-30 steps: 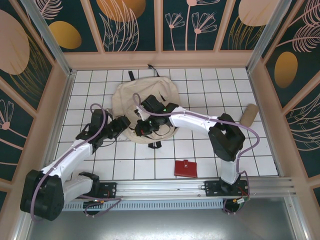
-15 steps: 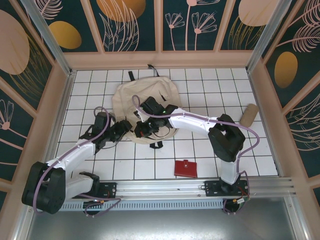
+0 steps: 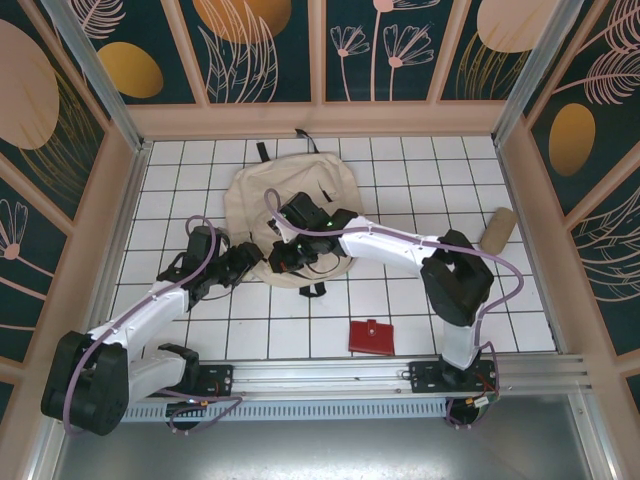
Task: Pack the student bag
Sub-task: Zip the student bag at the top-center of the table.
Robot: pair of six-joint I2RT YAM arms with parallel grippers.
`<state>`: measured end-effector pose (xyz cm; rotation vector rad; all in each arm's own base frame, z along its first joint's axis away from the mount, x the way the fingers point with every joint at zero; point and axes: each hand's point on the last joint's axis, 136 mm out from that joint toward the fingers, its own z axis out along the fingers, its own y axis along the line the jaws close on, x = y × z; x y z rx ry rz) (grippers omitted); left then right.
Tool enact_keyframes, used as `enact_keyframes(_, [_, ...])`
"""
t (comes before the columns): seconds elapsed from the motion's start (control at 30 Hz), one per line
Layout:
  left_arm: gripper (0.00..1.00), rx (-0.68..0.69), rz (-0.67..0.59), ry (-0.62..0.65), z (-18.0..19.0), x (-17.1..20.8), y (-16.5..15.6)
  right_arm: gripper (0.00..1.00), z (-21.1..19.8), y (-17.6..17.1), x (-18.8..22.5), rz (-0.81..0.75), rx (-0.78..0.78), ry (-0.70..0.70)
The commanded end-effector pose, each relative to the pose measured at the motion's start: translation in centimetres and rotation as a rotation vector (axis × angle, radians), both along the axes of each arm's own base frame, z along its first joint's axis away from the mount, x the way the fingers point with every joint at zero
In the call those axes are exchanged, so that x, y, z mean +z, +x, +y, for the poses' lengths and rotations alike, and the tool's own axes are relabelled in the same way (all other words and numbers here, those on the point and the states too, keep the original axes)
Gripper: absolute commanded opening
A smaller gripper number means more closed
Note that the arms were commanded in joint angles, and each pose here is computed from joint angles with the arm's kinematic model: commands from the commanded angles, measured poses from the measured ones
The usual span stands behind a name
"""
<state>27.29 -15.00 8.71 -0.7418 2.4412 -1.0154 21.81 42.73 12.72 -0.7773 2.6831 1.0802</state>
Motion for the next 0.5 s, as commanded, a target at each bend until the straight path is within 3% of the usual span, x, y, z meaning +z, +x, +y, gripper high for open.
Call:
enact_keyframes(0.0, [0.51, -0.017, 0.000, -0.060, -0.9, 0.0, -0.3, 0.00, 0.7, -0.3, 3.0, -0.039, 0.008, 0.063])
enact_keyframes(0.13, [0.43, 0.012, -0.051, -0.081, -1.0, 1.1, 0.9, 0.00, 0.8, -0.8, 3.0, -0.028, 0.023, 0.068])
enact_keyframes(0.27, [0.24, 0.058, -0.065, -0.050, -0.3, 1.0, 1.6, 0.00, 0.1, -0.9, 2.5, -0.029, 0.008, 0.037])
enact_keyframes(0.4, [0.08, 0.093, -0.043, 0.030, 1.0, -0.2, 1.7, 0.00, -1.5, -0.5, 1.1, -0.055, -0.043, -0.068])
enact_keyframes(0.47, [0.06, 0.107, -0.040, 0.047, 1.4, -0.5, 1.6, 0.00, -2.4, -0.5, 0.6, -0.069, -0.065, -0.114])
